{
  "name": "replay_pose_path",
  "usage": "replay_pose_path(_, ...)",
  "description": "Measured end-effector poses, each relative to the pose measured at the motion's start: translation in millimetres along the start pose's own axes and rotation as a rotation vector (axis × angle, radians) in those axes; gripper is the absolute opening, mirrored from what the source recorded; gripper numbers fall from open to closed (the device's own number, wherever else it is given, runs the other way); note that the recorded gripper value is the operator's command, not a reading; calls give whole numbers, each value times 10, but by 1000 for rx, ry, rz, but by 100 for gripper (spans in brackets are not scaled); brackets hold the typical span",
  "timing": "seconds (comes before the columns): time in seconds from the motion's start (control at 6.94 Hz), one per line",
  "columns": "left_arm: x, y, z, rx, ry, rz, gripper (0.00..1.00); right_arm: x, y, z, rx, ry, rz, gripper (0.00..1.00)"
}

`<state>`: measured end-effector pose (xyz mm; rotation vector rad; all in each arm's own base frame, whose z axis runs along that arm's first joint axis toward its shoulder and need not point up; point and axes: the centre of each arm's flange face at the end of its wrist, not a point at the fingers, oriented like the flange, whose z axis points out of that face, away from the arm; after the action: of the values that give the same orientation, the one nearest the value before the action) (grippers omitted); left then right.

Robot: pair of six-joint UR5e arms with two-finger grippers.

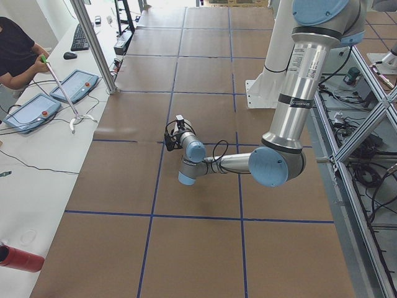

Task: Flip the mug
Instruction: 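Move the left gripper toward the white mug lying on its side, then close the left gripper on the rim of the white mug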

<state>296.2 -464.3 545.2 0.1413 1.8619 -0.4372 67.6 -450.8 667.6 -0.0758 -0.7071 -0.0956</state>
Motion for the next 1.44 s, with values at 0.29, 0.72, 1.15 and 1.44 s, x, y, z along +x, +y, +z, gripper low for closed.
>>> replay_pose_path(0.29,-35,65,116,2,4,-8,100,0,0,0,0,0,0,100)
replay_pose_path(0.72,-107,119,335,0,-3,-20,36,1,0,1,0,0,0,100)
replay_pose_path(1.15,-105,141,384,-1,0,-24,0,1,0,1,0,0,0,100)
replay_pose_path(1.44,-71,154,389,-5,9,-25,0,1,0,1,0,0,0,100)
